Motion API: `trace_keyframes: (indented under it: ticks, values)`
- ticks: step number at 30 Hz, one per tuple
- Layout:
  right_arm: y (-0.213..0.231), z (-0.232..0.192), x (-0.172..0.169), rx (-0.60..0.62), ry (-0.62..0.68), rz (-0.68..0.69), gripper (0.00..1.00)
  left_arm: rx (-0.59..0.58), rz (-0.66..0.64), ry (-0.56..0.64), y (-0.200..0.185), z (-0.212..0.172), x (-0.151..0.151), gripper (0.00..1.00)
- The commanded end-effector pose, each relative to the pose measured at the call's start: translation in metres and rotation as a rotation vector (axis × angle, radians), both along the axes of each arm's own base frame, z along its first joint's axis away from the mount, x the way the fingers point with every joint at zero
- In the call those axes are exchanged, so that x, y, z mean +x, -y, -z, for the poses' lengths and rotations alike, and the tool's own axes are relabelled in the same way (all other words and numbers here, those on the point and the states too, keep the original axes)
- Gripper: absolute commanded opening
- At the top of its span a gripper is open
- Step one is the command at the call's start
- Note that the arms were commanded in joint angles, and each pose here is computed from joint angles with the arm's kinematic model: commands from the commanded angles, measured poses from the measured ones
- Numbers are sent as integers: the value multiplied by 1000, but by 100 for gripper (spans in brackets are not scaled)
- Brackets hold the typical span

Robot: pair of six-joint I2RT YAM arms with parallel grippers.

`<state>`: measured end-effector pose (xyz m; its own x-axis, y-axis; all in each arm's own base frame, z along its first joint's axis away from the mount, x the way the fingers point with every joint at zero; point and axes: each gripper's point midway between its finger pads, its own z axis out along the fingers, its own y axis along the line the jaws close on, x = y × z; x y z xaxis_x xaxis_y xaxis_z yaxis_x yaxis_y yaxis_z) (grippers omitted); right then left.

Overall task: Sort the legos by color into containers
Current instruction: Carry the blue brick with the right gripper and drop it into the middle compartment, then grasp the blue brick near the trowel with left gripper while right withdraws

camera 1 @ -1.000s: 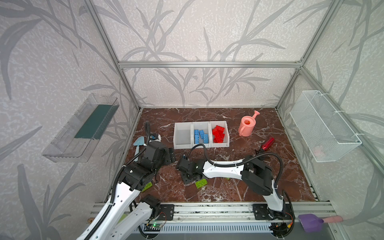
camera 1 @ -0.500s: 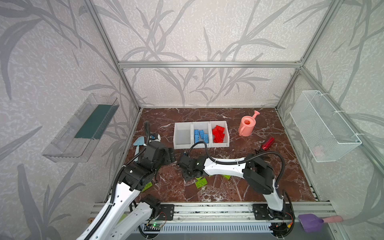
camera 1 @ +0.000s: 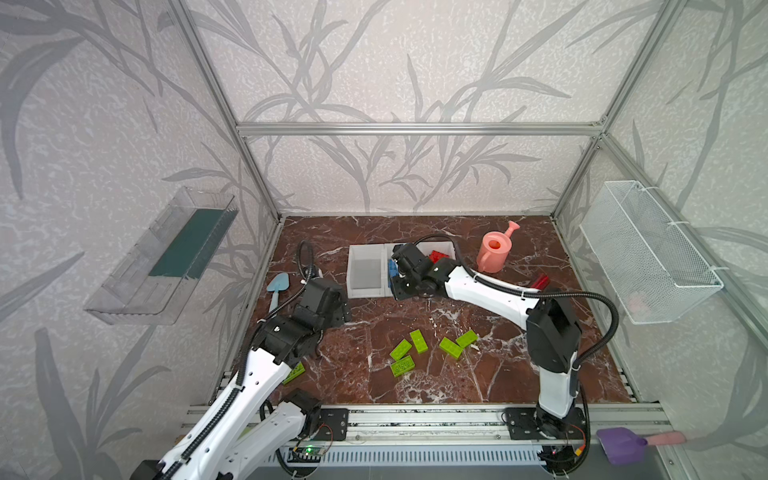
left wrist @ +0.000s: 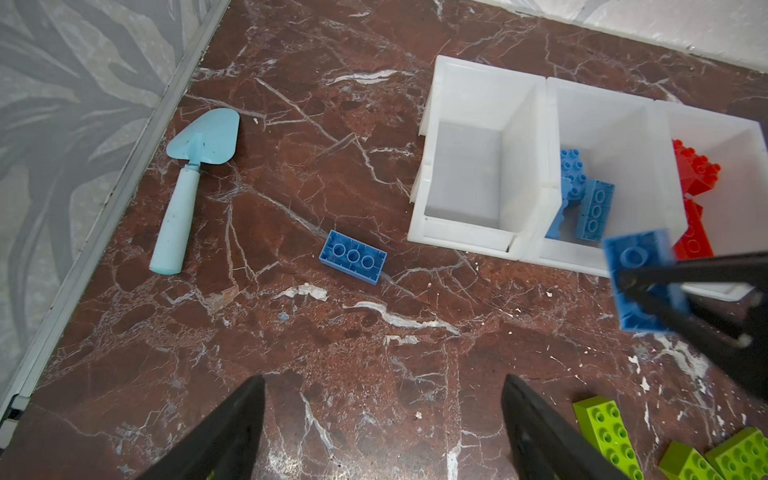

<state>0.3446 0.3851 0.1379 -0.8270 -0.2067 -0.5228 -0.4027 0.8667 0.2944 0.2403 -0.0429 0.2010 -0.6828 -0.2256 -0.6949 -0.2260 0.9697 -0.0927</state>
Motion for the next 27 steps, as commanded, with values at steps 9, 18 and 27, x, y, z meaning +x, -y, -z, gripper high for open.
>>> trace_keyframes:
  ticks: [9,18,27]
  values:
    - [5,-7,81,48,2,6,17,73,-101,-98,-16,25,0,89]
    - [11,-3,106,74,-2,49,35,34,-147,-154,-17,42,3,89]
    - [26,-21,105,117,31,60,54,-113,-239,-241,-16,70,11,90]
